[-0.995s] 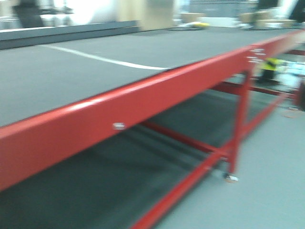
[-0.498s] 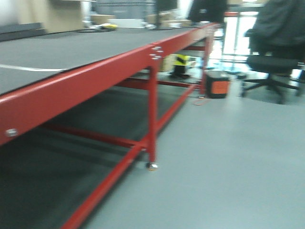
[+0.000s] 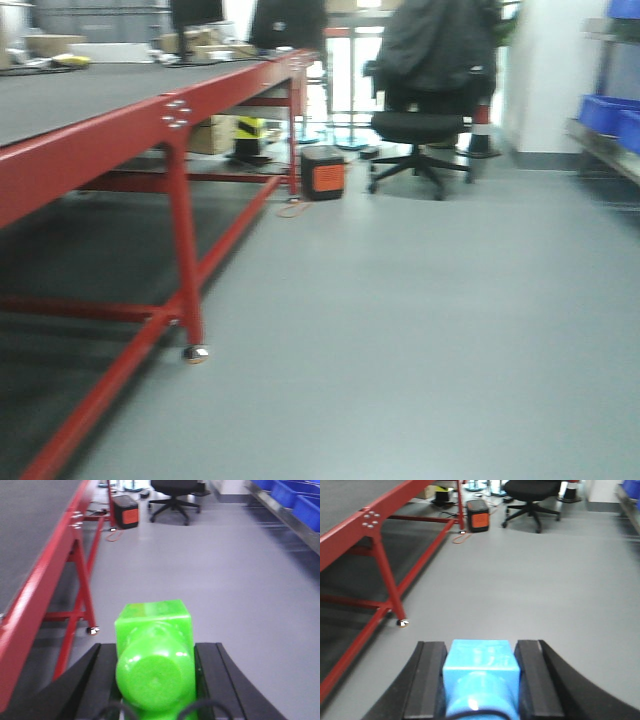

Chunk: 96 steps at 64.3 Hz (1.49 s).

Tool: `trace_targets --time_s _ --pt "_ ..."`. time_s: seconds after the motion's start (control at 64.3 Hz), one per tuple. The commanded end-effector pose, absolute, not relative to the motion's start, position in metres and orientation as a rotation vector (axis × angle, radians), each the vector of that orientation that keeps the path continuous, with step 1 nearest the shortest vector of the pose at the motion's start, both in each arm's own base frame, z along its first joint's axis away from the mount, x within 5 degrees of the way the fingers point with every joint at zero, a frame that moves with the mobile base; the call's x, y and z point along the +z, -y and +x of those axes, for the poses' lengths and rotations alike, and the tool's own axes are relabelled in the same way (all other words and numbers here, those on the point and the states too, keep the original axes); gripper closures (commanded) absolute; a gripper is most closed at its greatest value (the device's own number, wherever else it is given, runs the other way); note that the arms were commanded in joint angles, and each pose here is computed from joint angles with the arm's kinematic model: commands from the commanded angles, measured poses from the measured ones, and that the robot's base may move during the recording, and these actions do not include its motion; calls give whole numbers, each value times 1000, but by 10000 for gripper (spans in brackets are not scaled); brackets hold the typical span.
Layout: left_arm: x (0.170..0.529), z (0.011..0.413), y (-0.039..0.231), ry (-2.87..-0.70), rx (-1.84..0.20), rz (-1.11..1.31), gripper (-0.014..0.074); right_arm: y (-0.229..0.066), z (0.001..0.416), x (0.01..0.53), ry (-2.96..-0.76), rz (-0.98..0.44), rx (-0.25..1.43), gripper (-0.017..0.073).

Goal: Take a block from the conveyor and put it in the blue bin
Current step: 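Drive the base away from the conveyor toward the bin shelves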

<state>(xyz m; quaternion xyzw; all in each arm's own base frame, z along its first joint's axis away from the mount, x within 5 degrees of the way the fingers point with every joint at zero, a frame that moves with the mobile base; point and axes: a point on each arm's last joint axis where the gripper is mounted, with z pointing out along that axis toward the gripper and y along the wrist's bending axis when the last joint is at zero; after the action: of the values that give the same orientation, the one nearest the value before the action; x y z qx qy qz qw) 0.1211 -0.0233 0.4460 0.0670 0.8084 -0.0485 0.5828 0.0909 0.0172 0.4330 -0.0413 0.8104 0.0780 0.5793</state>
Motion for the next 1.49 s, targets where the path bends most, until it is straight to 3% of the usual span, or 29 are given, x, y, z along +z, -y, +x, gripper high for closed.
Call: trace_targets --time_s 0.0,1.477 --pt "449 120 24 -1863 -126 154 704 -16 90 437 -1865 -100 167 721" --pt "449 120 24 -1863 -126 154 704 -16 90 437 -1861 -100 168 721"
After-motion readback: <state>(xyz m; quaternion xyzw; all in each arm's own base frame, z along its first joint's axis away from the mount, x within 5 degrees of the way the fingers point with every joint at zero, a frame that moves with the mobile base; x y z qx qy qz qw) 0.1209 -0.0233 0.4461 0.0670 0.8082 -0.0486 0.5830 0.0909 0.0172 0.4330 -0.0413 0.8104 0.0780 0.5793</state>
